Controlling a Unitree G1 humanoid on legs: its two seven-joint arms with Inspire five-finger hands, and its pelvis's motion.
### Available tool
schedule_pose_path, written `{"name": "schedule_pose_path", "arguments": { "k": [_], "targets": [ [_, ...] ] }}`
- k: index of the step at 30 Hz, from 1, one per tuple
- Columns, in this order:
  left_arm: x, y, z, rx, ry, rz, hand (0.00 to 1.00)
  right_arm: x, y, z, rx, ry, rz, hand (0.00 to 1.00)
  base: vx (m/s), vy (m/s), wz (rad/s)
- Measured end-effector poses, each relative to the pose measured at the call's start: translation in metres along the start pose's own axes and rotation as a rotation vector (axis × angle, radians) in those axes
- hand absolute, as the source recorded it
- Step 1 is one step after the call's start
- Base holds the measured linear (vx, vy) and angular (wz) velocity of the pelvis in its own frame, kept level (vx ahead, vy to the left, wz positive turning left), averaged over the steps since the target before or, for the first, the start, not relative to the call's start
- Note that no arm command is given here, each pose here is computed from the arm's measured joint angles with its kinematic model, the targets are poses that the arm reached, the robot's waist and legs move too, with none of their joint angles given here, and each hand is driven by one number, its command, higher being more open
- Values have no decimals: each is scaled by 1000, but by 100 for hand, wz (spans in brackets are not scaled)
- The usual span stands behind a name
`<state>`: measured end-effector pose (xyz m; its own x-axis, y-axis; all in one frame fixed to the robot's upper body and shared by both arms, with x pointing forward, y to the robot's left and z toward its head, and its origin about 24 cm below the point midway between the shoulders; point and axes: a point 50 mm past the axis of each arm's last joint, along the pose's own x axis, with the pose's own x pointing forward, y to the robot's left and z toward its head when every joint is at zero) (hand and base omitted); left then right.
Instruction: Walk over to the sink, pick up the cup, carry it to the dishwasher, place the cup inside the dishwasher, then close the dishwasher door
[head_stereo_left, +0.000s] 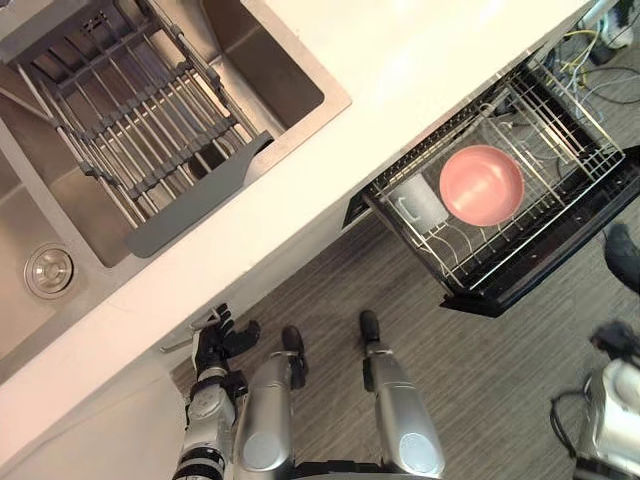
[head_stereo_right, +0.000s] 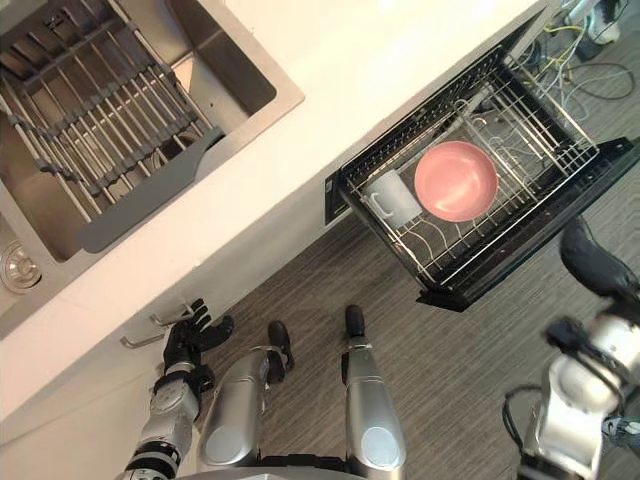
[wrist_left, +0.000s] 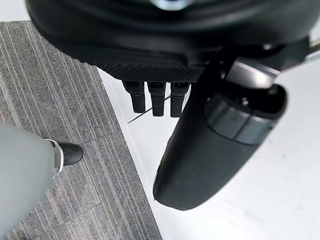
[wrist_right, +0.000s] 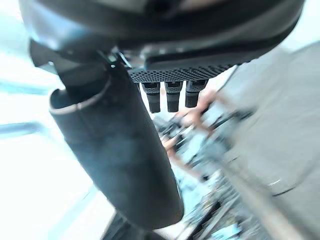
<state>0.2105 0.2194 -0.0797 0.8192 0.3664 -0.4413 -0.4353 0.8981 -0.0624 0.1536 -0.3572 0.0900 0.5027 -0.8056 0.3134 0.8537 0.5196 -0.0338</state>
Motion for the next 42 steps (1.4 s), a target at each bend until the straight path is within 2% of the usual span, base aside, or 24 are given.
{"name": "schedule_pose_path", "arguments": {
  "k": [4, 9, 12, 15, 17, 29, 31, 37, 42],
  "targets": [
    [0, 2, -1, 8, 12, -8, 90, -13, -13, -54, 111, 282, -11, 90, 0, 0, 0],
    [1, 4, 0, 15, 11, -13, 90, -24, -11, -88, 204, 468, -6, 90, 0, 0, 0],
    [2, 5, 3, 23, 3, -22, 90, -25, 0, -97, 283, 532, 19, 90, 1, -20, 6],
    [5, 5, 7, 34, -10, -40, 90, -22, 26, -99, 367, 562, 82, 90, -12, -29, 7],
    [6, 5, 10, 37, -17, -46, 90, -18, 51, -94, 417, 566, 166, 90, 6, -18, 4],
    [14, 1, 23, 84, -44, -93, 90, 8, 130, -55, 493, 501, 416, 90, 35, -18, 10],
    [14, 0, 25, 85, -55, -98, 90, 12, 151, -39, 526, 471, 487, 90, -3, -45, 15],
    [15, -2, 27, 86, -66, -114, 90, 25, 186, 6, 570, 350, 624, 90, 10, -50, 17],
    [13, 2, 23, 87, -55, -91, 90, 40, 205, 32, 463, 274, 680, 90, 13, -38, 17]
  ]
}}
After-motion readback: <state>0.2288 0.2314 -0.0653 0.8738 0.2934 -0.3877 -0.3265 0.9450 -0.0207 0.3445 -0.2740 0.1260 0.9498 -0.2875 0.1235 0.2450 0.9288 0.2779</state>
